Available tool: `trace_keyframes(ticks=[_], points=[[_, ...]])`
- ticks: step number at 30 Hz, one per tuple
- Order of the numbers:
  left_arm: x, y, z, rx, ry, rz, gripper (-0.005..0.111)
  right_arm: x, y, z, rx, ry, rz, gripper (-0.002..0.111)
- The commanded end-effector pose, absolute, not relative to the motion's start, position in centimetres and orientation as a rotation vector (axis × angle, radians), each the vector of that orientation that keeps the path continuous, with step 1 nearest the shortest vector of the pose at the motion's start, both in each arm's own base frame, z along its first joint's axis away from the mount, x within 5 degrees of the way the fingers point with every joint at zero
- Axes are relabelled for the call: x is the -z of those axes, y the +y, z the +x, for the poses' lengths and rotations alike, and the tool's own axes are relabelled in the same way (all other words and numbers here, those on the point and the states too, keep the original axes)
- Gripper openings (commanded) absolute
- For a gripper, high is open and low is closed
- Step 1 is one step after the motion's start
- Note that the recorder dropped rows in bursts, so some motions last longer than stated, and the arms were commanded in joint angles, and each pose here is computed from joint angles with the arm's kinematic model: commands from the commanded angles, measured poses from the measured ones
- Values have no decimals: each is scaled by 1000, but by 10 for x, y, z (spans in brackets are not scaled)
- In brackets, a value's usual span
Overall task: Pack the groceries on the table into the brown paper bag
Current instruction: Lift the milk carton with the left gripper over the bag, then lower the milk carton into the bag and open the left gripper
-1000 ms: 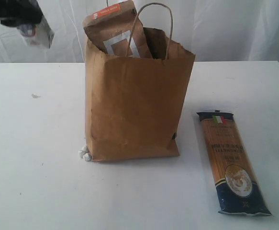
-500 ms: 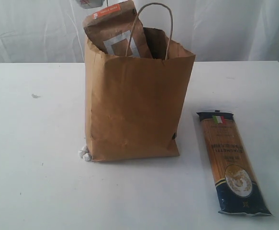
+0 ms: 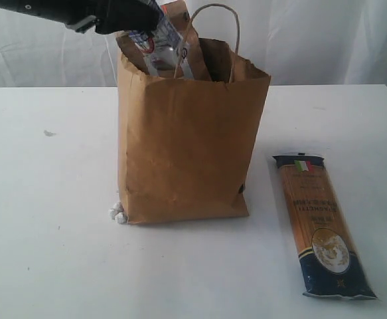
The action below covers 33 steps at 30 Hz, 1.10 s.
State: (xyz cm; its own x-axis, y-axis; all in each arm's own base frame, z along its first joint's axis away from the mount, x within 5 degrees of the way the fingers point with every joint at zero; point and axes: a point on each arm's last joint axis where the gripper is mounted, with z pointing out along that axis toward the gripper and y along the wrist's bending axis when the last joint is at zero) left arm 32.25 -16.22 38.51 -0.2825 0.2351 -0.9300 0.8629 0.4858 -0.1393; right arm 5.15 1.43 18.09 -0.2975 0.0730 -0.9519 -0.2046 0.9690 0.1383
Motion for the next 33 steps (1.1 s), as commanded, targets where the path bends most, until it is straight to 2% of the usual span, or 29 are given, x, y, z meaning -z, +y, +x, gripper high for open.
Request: trace_keyframes(ticks=[1,3,5,11,13,19,29,33], points=[[-378,-171,323,947,1784,969,0,-182,14,52,-278,1835,-82,0],[-370,-177,322,986,1802,1022,2,-182,14,52,-278,1835,-82,0],[-361,-183,321,993,1826,1073,11,-182,14,52,-278,1835,-82,0],[-356,-188,321,1019,1870,1062,65,-182,14,52,-275,1835,-84,0],[-356,-188,320,1023,1873,1055,72,-182,14,52,-275,1835,-84,0],[-356,-189,318,1051,1880,1073,68,-182,14,52,-275,1835,-84,0],[-356,-189,315,1079,1887,1093,68,-182,14,52,-275,1835,-84,0],[-365,-188,311,1087,1858,1119,68,-182,14,52,-275,1835,-84,0]])
